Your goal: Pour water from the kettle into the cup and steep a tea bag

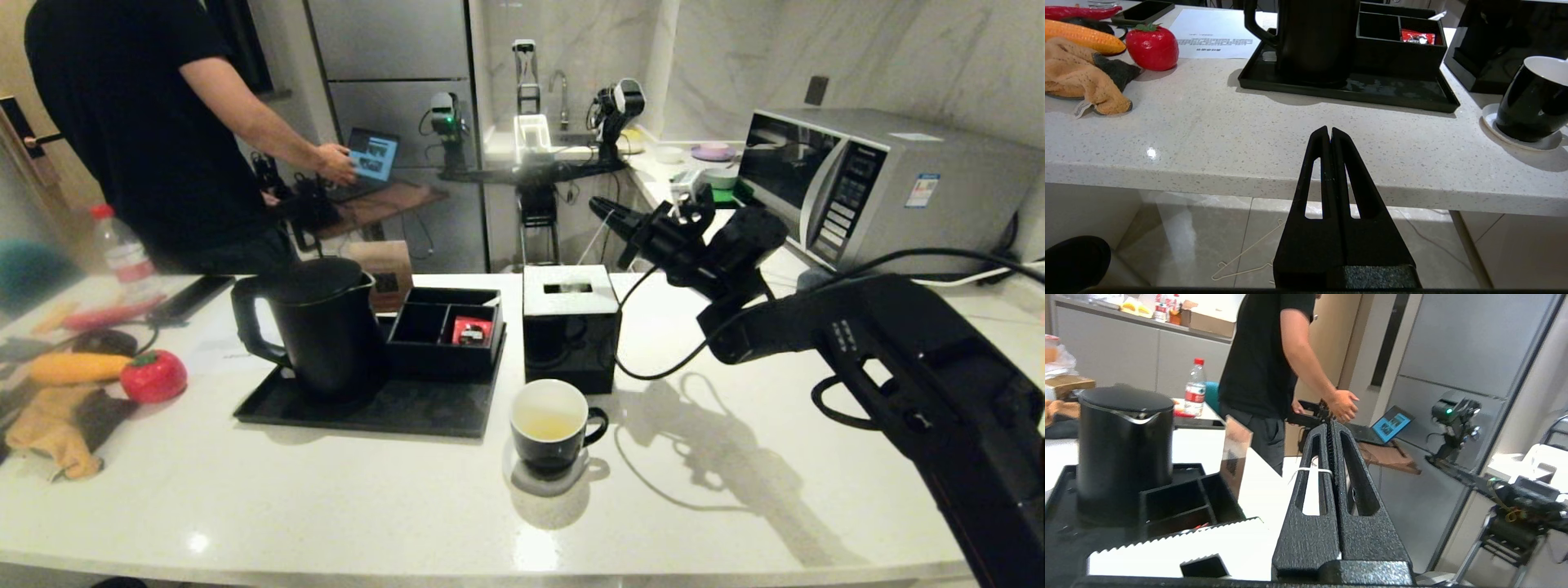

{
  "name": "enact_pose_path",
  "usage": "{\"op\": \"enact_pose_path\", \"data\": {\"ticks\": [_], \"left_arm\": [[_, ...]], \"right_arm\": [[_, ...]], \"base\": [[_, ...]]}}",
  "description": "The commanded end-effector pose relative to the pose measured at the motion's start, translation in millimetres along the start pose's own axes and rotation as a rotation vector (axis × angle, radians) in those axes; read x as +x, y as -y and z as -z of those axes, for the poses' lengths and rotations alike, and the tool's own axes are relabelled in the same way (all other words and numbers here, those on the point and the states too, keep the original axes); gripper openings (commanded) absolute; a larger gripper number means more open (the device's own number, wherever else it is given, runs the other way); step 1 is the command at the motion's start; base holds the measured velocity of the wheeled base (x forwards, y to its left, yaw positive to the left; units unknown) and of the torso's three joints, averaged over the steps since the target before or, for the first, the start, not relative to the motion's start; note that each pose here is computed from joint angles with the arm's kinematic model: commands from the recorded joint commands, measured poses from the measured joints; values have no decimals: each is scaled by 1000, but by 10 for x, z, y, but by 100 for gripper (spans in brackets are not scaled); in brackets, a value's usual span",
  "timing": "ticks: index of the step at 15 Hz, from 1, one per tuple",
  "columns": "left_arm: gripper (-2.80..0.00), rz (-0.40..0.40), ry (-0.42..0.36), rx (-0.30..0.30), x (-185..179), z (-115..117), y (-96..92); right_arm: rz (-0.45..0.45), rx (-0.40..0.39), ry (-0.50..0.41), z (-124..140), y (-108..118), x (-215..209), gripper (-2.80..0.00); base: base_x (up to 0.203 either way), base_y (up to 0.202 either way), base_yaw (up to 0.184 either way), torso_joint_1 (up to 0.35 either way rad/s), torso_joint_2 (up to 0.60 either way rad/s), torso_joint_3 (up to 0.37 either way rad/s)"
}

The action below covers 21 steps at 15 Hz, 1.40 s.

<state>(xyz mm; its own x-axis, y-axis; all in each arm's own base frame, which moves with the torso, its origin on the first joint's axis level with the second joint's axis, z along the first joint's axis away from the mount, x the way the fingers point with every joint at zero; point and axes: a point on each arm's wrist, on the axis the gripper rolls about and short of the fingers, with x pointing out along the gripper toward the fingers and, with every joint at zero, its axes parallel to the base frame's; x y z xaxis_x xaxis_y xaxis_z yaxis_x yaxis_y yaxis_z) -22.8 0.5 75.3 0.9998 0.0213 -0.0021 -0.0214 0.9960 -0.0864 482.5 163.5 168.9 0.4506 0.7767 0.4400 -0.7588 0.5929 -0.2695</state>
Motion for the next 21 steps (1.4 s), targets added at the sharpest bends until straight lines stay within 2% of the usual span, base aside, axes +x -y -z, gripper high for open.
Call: {"op": "enact_pose_path", "data": {"ticks": [1,9,12,13,19,21], "left_arm": [[-280,0,1,-1,0,0,0],[-280,0,1,-1,0,0,0],[-280,0,1,-1,0,0,0],[-280,0,1,-1,0,0,0],[-280,0,1,-1,0,0,0],[-280,0,1,-1,0,0,0]], "right_arm": [[-14,15,-10,62,-86,-1,-280],[-27,38,-22,126,-198,29,-280],[-3,49,-31,139,-222,28,-280],[4,51,-31,142,-234,36,0],[6,43,-24,99,-237,43,0],[7,16,-27,97,-231,39,0]], "base": [[0,0,0,0,0,0],[0,0,0,0,0,0],[0,0,0,0,0,0],[0,0,0,0,0,0],[0,0,0,0,0,0],[0,0,0,0,0,0]]}}
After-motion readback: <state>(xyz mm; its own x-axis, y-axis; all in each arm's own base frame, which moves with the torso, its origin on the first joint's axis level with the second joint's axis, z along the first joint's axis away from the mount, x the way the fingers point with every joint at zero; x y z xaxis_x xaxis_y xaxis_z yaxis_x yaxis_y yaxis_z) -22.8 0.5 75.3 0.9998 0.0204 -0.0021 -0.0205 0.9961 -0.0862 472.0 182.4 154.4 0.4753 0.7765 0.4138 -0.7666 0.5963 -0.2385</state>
